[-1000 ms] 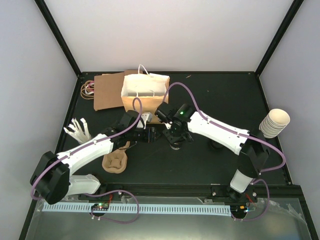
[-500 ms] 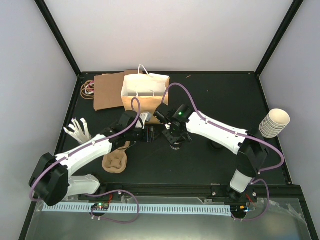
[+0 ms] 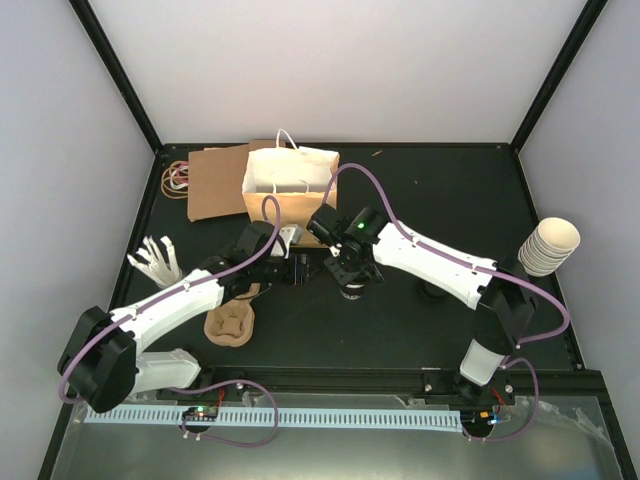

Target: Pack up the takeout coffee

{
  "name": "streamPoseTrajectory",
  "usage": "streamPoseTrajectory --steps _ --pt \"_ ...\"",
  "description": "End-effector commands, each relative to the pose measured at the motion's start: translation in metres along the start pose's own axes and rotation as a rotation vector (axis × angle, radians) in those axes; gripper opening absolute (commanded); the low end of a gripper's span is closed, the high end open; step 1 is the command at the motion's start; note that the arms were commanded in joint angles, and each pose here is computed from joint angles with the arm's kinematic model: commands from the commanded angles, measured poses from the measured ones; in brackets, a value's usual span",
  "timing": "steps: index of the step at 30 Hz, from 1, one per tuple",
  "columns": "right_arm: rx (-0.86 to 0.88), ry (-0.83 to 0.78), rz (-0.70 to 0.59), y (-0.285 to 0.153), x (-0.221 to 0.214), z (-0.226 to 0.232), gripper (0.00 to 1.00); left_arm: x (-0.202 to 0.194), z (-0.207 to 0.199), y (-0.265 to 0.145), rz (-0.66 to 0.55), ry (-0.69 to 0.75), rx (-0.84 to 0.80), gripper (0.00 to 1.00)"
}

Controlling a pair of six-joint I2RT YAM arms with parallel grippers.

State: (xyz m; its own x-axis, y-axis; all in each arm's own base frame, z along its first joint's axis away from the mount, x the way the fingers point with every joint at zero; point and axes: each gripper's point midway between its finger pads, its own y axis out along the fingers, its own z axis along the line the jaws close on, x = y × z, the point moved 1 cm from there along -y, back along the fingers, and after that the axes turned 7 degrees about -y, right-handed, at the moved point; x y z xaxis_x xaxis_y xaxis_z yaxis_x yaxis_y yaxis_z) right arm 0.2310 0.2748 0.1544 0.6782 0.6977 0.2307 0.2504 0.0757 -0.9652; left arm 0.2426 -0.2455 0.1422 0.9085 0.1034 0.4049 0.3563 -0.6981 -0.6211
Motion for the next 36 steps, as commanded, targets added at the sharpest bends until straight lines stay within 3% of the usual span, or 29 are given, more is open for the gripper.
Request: streamPoseTrajectory --steps 1,36 --pt "-0.008 -0.003 -0.059 -0.020 0.008 -0.001 0.13 0.005 -0.007 -0.008 -0.025 0.027 -0.027 0.54" --pt "-0.009 -0.029 -0.026 -0.009 0.006 0.008 0.13 0.004 -0.004 0.001 -0.001 -0.012 -0.067 0.52"
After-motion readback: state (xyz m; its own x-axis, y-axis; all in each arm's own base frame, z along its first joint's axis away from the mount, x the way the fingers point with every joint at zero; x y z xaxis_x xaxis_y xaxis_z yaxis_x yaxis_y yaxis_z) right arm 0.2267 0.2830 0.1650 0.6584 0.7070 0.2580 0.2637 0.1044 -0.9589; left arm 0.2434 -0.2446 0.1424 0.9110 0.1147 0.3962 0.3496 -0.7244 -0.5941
